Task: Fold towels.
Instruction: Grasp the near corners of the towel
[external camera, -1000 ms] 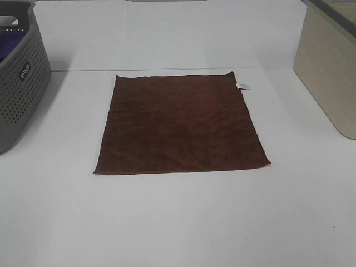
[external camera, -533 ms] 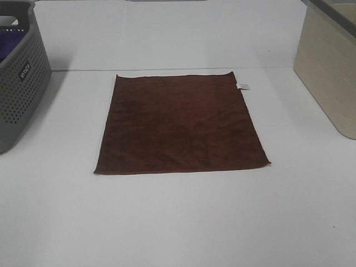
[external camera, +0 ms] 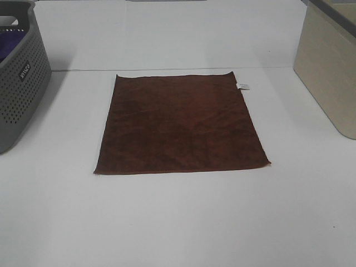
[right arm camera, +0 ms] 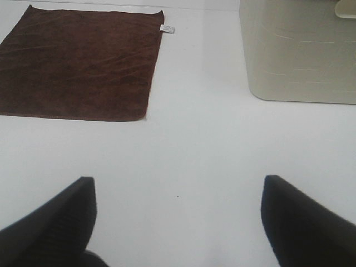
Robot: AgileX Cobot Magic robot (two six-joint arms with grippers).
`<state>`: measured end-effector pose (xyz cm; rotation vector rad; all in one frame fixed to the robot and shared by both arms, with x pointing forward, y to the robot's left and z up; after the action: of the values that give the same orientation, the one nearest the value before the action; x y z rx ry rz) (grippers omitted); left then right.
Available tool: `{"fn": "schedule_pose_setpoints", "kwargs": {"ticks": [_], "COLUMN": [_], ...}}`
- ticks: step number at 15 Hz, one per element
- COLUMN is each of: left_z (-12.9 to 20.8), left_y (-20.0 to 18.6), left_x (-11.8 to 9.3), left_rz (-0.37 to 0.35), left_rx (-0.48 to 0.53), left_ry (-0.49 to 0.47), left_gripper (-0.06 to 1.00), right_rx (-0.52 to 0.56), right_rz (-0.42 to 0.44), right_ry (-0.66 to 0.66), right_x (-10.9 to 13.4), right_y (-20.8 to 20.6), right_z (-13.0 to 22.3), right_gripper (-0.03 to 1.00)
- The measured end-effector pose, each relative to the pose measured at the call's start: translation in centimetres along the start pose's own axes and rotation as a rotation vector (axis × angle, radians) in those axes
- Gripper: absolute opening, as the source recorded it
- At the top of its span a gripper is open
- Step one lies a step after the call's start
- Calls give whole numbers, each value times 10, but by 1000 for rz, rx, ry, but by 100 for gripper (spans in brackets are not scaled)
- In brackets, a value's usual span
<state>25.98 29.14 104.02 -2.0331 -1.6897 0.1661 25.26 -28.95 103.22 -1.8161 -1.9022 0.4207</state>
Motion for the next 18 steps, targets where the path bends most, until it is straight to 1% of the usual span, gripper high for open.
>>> {"fn": "schedule_pose_setpoints", "kwargs": {"ticks": [15, 17, 18], "left_z": [0, -24, -34], "left_y": [1, -1, 1], "left_x": [0, 6, 9], "left_rz": [1, -26, -40], "left_rx": [4, -121, -174], "left_ry": [0, -10, -16], "left_gripper": [77, 77, 77], "right_rx": [0, -14, -45], "right_rz": [0, -1, -3], "right_ry": [0, 11, 18], "right_x": [0, 0, 1], "right_y": [0, 0, 1], "right_z": [0, -3, -11], "right_gripper": [78, 77, 77]}}
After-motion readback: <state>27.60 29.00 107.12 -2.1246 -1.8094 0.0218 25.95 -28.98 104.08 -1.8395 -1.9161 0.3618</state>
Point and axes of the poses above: a point on each arm's last joint axis where the gripper is mounted, y pointing out along that axis toward the gripper, x along the wrist's bending axis when the last joint is at zero, z = x × y, the point moved 3 cm from there along y, pointing out along that axis toward the gripper, and after that the axes turned 10 degrees about y, right-handed, at the moved point
